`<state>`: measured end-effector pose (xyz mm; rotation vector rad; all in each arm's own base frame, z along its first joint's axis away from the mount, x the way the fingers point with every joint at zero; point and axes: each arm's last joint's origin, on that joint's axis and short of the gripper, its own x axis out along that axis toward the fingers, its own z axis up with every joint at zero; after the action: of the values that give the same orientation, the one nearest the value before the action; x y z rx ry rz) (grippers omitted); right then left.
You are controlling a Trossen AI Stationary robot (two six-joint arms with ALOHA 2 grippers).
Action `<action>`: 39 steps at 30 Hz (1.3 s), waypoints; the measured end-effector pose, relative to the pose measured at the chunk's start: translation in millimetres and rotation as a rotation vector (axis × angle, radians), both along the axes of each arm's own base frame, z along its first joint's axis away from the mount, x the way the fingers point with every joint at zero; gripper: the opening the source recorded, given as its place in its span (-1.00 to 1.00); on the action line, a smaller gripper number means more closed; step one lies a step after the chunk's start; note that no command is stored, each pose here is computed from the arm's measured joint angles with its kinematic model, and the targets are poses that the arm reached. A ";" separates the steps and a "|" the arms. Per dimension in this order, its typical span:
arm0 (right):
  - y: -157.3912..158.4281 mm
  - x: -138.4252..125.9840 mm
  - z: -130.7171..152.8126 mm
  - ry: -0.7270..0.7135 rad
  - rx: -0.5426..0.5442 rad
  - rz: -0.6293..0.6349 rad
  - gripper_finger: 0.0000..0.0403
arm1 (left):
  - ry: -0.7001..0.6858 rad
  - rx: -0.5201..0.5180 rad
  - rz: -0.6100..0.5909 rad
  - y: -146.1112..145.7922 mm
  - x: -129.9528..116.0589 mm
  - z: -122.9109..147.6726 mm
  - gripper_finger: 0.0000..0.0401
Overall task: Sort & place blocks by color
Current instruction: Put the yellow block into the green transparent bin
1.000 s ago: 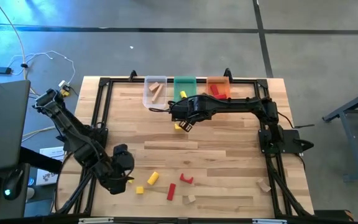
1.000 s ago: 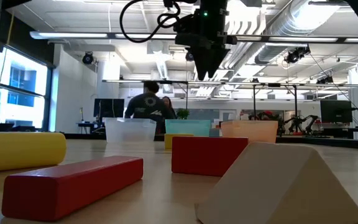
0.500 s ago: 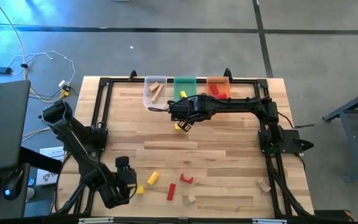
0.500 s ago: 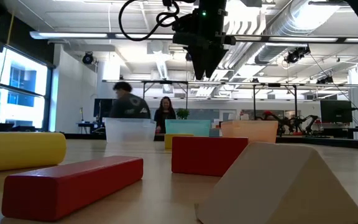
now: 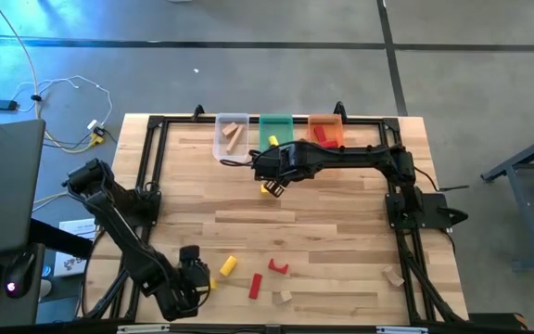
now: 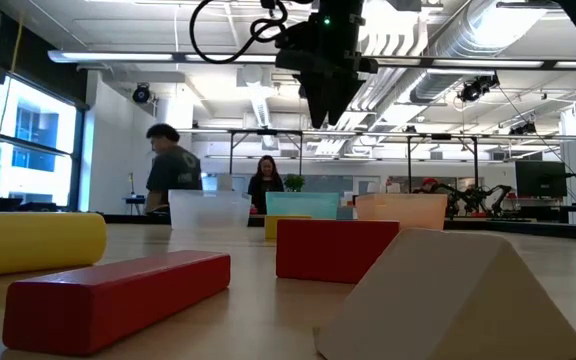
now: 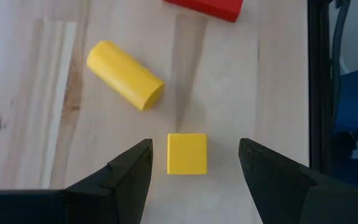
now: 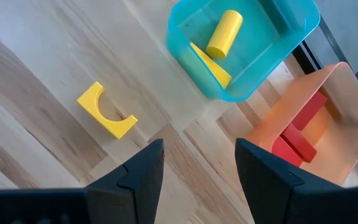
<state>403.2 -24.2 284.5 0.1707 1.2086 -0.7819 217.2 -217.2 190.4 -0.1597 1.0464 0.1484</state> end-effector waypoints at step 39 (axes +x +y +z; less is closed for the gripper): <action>55.3 -6.2 -2.2 0.075 0.095 0.162 -0.10 | 0.149 0.057 0.004 1.5 21.3 -50.0 -0.48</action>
<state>397.0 31.1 282.3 0.1202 1.3141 -0.5943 238.5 -215.7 140.5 -0.1004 1.1888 0.1956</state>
